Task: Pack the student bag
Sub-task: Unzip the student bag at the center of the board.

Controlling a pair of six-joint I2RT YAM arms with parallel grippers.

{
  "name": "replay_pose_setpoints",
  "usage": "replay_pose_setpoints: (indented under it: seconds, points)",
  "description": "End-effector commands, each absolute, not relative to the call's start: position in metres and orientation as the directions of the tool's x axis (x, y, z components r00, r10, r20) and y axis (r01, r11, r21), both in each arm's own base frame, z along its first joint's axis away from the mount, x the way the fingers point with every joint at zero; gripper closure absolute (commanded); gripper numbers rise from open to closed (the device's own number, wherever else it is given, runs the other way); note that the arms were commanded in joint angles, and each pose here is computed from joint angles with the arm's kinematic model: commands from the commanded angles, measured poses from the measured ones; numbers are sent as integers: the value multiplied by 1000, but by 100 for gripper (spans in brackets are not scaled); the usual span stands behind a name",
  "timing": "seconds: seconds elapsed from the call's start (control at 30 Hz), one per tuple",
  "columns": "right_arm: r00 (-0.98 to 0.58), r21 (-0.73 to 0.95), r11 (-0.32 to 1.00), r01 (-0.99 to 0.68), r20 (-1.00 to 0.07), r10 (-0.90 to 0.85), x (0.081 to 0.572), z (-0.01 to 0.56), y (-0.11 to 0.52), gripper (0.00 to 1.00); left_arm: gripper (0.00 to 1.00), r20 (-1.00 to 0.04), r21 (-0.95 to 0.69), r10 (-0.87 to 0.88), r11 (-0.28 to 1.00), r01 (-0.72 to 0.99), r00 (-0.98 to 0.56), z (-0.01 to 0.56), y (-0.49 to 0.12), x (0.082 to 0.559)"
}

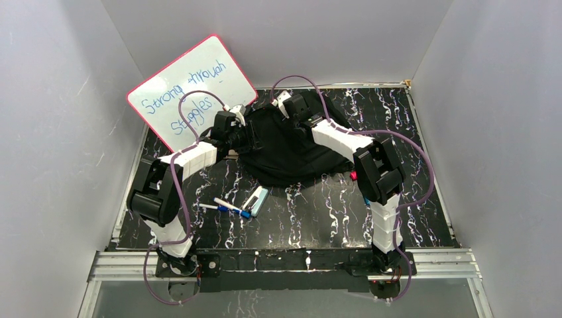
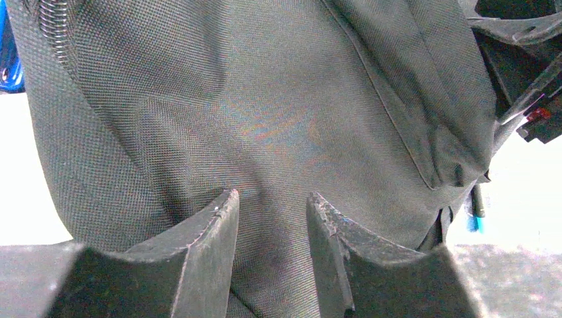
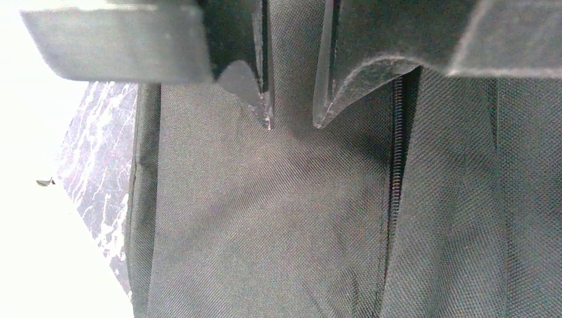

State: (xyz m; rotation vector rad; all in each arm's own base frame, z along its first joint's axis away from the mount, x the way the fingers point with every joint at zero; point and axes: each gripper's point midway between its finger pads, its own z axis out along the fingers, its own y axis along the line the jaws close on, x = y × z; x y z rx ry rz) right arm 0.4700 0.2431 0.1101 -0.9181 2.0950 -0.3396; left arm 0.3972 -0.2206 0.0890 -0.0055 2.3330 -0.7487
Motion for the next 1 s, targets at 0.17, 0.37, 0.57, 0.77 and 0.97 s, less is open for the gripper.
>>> replay_pose_setpoints:
  seconds: [0.17, 0.37, 0.57, 0.77, 0.97]
  points:
    - [-312, -459, 786, -414, -740, -596, 479, 189, 255, 80, 60, -645, -518, -212, 828, 216, -734, 111, -222, 401]
    - [-287, -413, 777, -476, -762, -581, 469, 195, 264, 73, 60, -650, -517, -210, 827, 222, -731, 114, -223, 404]
    - [-320, -384, 745, -546, -726, -609, 465, 168, 270, 37, 60, -647, -518, -210, 827, 220, -733, 113, -223, 403]
    - [-353, -370, 722, -585, -685, -637, 465, 146, 274, 25, 60, -647, -513, -208, 830, 217, -734, 112, -221, 402]
    - [-355, -323, 695, -642, -678, -643, 458, 136, 284, 21, 60, -645, -513, -207, 831, 216, -736, 111, -221, 401]
